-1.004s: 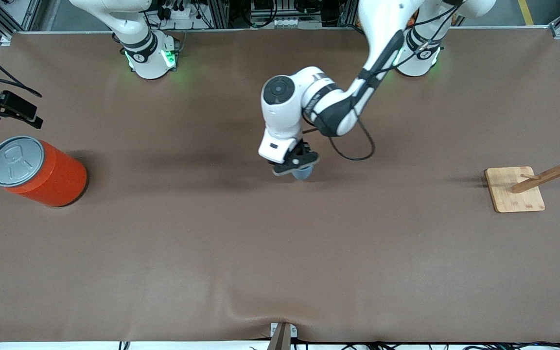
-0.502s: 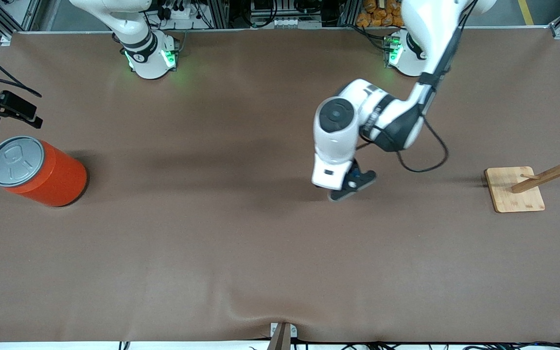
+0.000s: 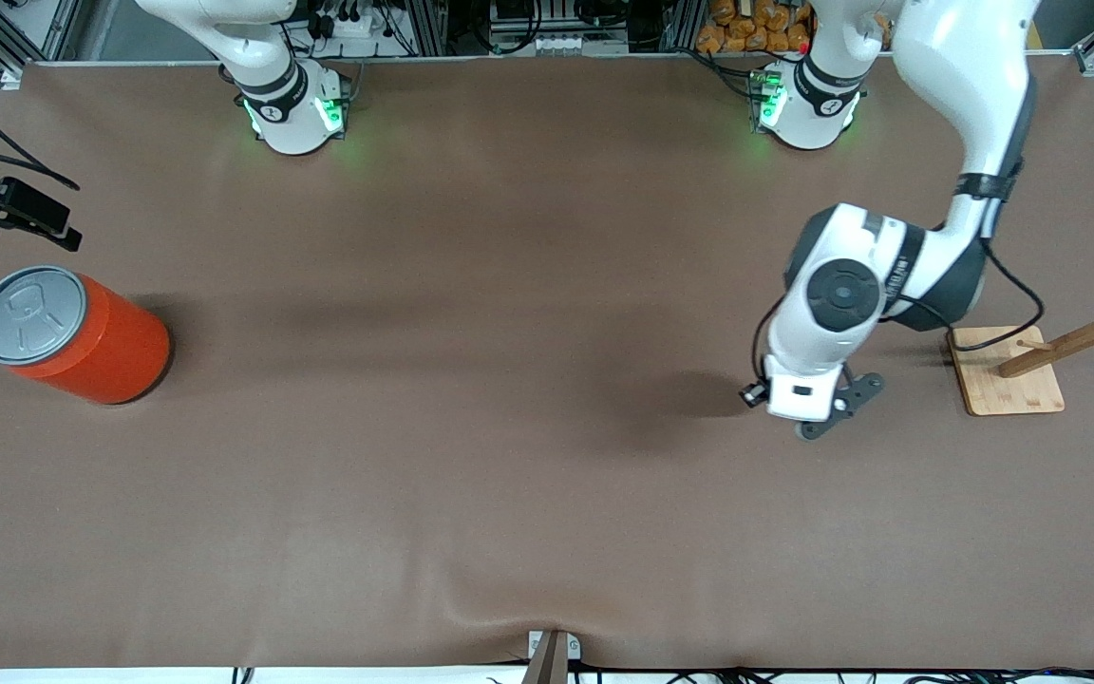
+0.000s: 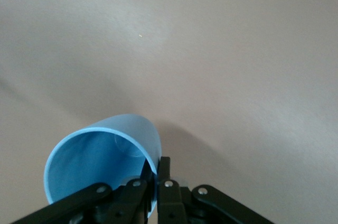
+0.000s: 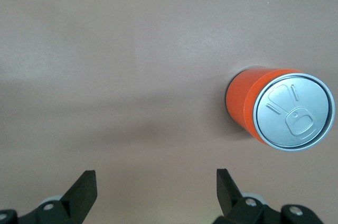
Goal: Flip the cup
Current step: 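Set the cup upright beside the wooden stand and open the left gripper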
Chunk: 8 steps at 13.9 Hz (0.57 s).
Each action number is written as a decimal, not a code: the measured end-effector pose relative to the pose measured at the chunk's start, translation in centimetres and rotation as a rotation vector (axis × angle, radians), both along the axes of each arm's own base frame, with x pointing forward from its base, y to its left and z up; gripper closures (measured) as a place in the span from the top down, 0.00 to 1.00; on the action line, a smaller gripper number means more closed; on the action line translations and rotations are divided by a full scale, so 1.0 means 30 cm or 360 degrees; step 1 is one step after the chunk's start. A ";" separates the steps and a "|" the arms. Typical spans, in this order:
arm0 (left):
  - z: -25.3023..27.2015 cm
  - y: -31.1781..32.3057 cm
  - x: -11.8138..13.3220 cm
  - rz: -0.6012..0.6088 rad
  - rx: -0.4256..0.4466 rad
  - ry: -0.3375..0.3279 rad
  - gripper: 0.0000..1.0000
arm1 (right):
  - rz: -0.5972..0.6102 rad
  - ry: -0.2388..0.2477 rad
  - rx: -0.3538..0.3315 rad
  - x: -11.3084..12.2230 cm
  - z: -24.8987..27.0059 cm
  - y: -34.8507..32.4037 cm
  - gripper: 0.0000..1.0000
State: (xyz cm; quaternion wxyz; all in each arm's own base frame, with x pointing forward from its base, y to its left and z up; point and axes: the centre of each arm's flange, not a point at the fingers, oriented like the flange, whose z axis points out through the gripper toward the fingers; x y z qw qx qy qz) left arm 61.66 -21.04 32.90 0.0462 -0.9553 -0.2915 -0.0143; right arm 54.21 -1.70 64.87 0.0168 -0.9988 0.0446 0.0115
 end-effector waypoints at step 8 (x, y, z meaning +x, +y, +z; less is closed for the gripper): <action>-0.112 0.409 0.004 -0.0095 -0.0135 0.0000 0.05 | 0.0000 0.0001 0.0001 0.000 0.000 0.000 1.00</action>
